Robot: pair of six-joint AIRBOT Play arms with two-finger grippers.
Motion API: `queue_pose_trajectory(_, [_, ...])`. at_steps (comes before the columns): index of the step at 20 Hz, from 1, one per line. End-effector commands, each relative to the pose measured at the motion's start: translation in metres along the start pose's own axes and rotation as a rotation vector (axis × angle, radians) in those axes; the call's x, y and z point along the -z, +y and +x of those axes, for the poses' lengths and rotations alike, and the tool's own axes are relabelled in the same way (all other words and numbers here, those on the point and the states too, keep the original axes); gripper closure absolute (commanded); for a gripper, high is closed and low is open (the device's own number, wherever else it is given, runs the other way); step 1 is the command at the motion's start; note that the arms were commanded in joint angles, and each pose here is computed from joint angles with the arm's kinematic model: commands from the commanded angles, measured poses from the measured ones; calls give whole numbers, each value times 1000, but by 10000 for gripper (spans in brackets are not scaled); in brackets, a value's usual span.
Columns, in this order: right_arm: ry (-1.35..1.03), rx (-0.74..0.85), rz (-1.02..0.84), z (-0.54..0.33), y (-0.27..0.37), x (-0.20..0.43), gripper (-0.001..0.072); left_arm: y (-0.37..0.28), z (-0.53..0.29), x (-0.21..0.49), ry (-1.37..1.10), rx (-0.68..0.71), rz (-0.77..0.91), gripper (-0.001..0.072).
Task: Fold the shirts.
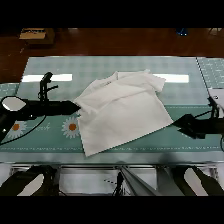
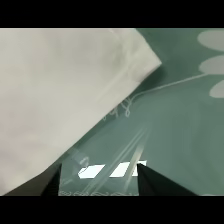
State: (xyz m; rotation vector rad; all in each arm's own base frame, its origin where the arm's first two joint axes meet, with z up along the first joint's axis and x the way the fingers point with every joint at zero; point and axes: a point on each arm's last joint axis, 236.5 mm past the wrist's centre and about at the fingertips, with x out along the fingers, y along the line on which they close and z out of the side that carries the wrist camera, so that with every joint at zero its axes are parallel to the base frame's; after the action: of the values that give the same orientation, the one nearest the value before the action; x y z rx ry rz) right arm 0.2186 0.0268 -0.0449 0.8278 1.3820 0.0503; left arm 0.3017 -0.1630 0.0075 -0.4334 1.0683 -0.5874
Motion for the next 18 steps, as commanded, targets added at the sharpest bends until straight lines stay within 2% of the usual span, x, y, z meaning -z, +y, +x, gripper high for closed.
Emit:
queue_pose_trajectory(1, [6, -47, 65, 40, 0, 23, 166, 0, 0, 0, 0, -1, -1, 685])
queue_pose_trajectory(4, [-80, -85, 39, 58, 23, 10, 173, -1, -1, -3, -6, 0, 4, 685])
queue_pose_trajectory(8, [-195, -49, 78, 73, 35, -10, 181, -1, -1, -4, -8, 0, 4, 685])
queue_pose_trajectory(15, [-111, -42, 135, 121, 46, 9, 193, -1, -1, -4, -9, -1, 4, 685])
queue_pose_trajectory(16, [-133, -59, 143, 121, 49, 3, 337, -1, -1, -5, -12, -2, 4, 685])
queue_pose_trajectory(17, [-158, -82, 140, 118, 56, -5, 538, 0, -1, -6, -17, -4, 4, 685])
queue_pose_trajectory(18, [-173, -108, 119, 113, 67, -13, 690, -1, -2, -8, -23, -5, 8, 685])
